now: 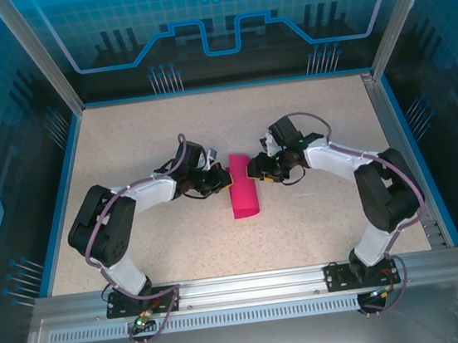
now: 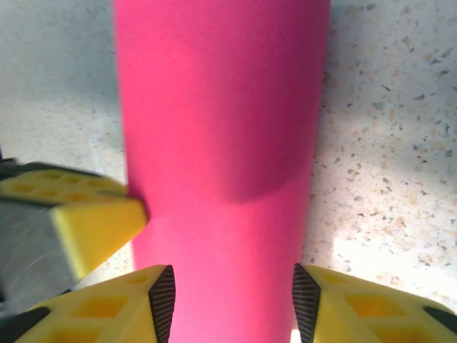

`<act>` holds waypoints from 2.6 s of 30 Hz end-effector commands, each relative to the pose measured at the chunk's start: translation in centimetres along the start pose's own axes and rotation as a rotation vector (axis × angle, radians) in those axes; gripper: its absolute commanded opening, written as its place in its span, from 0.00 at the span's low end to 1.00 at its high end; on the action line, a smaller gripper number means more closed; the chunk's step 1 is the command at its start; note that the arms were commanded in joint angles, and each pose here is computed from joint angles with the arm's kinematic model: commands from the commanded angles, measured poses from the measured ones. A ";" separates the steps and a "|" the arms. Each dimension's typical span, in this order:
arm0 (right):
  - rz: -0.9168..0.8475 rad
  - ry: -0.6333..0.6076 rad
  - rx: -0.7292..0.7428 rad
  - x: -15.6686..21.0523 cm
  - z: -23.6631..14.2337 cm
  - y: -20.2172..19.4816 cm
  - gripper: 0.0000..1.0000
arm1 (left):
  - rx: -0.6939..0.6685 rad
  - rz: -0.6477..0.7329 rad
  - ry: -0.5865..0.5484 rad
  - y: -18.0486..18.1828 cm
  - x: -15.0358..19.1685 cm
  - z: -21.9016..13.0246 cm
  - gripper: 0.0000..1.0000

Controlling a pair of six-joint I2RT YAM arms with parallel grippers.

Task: Fold a paper plane with a square sheet of paper (pick it up from the middle)
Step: First fold in half a square sheet of paper at the center of the table.

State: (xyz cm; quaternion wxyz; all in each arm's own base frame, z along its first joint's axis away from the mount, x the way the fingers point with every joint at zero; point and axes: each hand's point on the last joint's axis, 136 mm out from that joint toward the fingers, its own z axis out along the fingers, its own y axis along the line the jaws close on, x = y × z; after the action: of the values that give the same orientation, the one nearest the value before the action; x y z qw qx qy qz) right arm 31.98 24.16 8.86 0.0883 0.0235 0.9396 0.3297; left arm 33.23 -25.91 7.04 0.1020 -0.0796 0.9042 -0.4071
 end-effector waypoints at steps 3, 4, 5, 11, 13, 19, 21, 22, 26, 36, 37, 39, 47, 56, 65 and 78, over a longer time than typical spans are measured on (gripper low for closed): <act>0.009 -0.017 -0.080 0.3 -0.6 1.4 0.50 | 0.009 0.038 0.064 0.4 0.3 0.9 0.06; 0.005 -0.015 -0.090 0.4 -0.5 1.6 0.50 | -0.006 0.029 0.059 0.8 0.3 1.0 0.05; 0.005 -0.013 -0.092 0.4 -0.5 1.6 0.50 | -0.016 0.021 0.049 1.1 0.2 1.0 0.05; 0.014 -0.006 -0.106 0.5 0.3 1.5 0.47 | -0.030 -0.061 0.007 2.8 0.5 1.4 0.07; 0.017 -0.005 -0.105 0.4 0.5 1.4 0.47 | -0.044 -0.072 -0.002 3.3 0.7 1.5 0.07; 0.020 0.004 -0.129 0.3 1.4 1.5 0.43 | -0.051 -0.082 -0.006 3.9 0.7 1.8 0.08; 0.024 0.004 -0.137 0.2 1.6 1.5 0.42 | -0.055 -0.087 -0.010 4.1 0.7 1.9 0.08; 0.026 0.006 -0.140 0.2 1.7 1.5 0.41 | -0.056 -0.088 -0.009 4.2 0.7 2.0 0.08; 0.028 0.010 -0.136 0.3 1.9 1.4 0.41 | -0.067 -0.090 -0.007 4.7 0.8 2.4 0.09; 0.025 0.018 -0.134 0.4 2.2 1.4 0.41 | -0.085 -0.092 -0.012 5.2 1.1 3.2 0.10; 0.027 0.017 -0.130 0.4 2.3 1.3 0.41 | -0.091 -0.099 -0.018 5.4 1.1 3.2 0.10; 0.027 0.019 -0.124 0.4 2.4 1.1 0.41 | -0.091 -0.107 -0.029 5.3 1.3 3.1 0.11; 0.033 0.039 -0.100 0.6 3.2 0.4 0.41 | -0.124 -0.098 -0.084 4.5 1.8 2.8 0.12; 0.039 0.056 -0.058 1.0 3.9 -0.7 0.41 | -0.122 -0.097 -0.102 3.8 2.0 2.4 0.12; 0.062 0.091 -0.008 1.4 5.3 -2.4 0.42 | -0.100 -0.086 -0.102 2.5 2.3 2.5 0.13; 0.021 0.079 -0.036 1.0 3.8 -1.1 0.47 | -0.219 -0.076 -0.123 4.6 2.7 2.0 0.13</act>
State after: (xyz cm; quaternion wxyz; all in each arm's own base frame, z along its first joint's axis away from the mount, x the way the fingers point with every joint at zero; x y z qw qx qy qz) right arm 31.66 25.39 3.37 0.0405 0.0355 0.9390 0.3397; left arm 31.25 -25.84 2.03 0.1248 -0.1536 0.9226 -0.3312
